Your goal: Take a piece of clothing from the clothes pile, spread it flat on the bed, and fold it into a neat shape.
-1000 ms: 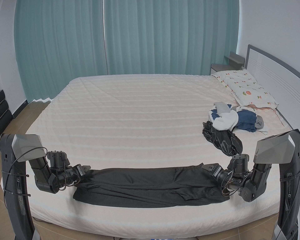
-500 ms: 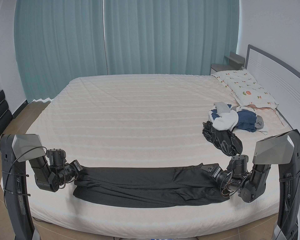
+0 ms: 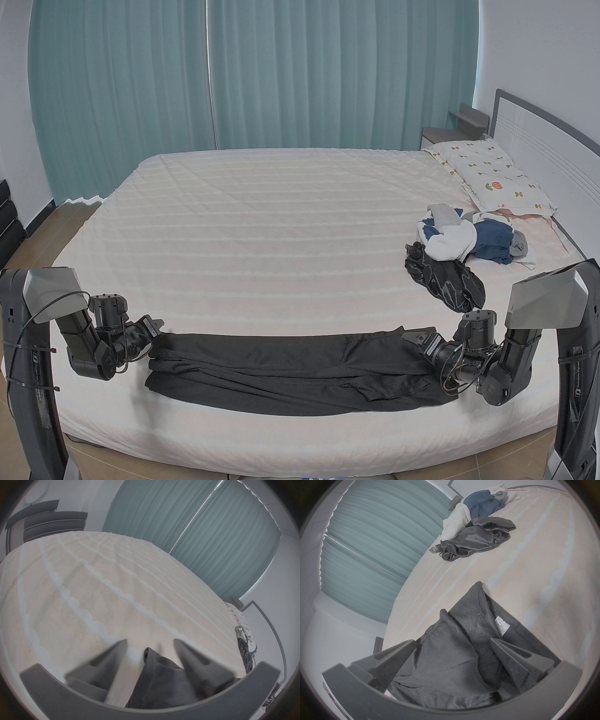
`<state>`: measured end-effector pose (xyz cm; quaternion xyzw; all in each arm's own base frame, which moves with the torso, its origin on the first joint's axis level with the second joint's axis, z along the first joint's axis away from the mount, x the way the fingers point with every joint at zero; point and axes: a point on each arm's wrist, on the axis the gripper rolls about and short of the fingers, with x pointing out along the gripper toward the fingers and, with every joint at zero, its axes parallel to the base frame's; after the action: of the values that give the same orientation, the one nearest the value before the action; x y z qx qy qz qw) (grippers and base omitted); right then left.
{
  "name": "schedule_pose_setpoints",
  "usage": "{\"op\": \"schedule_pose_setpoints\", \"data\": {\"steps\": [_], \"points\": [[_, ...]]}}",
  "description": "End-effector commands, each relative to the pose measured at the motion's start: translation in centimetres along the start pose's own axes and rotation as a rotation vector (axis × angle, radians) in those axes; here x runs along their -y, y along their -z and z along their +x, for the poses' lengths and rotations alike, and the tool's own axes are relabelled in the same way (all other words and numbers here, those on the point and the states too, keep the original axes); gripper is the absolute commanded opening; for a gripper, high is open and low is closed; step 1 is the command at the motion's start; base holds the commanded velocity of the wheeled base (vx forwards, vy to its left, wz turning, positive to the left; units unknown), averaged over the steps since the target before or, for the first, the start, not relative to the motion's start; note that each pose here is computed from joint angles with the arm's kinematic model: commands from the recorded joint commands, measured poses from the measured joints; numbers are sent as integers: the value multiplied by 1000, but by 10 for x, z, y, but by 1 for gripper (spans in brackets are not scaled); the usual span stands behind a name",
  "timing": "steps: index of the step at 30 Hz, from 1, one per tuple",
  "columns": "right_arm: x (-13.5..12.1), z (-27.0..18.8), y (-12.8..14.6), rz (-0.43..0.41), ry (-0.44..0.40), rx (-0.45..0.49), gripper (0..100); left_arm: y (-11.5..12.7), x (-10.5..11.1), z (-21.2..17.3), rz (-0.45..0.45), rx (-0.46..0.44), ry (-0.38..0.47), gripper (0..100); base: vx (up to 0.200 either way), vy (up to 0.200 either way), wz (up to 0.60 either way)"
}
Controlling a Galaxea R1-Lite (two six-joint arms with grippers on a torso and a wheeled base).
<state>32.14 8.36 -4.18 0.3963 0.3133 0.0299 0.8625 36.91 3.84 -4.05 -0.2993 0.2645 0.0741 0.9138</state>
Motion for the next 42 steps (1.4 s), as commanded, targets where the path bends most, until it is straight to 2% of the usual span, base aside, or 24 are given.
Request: {"op": "schedule_pose_setpoints", "data": {"steps": [1, 4, 5, 10, 13, 14, 15, 20, 30, 42], "points": [[0, 0, 0, 0, 1, -2, 100, -8, -1, -4, -7, 22, 5, 100, 0, 0, 0], [0, 0, 0, 0, 1, -2, 100, -14, -2, -9, -12, 27, 15, 100, 0, 0, 0], [1, 0, 1, 0, 2, -3, 100, -24, -2, -25, -20, 5, 80, 100, 0, 0, 0], [1, 0, 1, -2, -11, 7, 100, -21, -2, -44, 24, -69, 178, 100, 0, 0, 0], [2, 1, 2, -2, -10, 8, 100, -15, -4, -45, 65, -90, 179, 100, 0, 0, 0], [2, 0, 2, -2, -13, 10, 100, -9, -5, -46, 128, -105, 177, 100, 0, 0, 0], [3, 0, 2, -3, -9, 7, 100, -6, -5, -46, 148, -113, 178, 100, 0, 0, 0], [3, 0, 2, -3, -9, 7, 100, 12, -5, -37, 208, -167, 176, 100, 0, 0, 0], [3, 0, 2, -4, -16, 13, 100, 28, -9, -29, 283, -207, 160, 100, 0, 0, 0], [4, 0, 3, -4, -20, 18, 100, 36, -9, -27, 313, -226, 158, 100, 0, 0, 0]]}}
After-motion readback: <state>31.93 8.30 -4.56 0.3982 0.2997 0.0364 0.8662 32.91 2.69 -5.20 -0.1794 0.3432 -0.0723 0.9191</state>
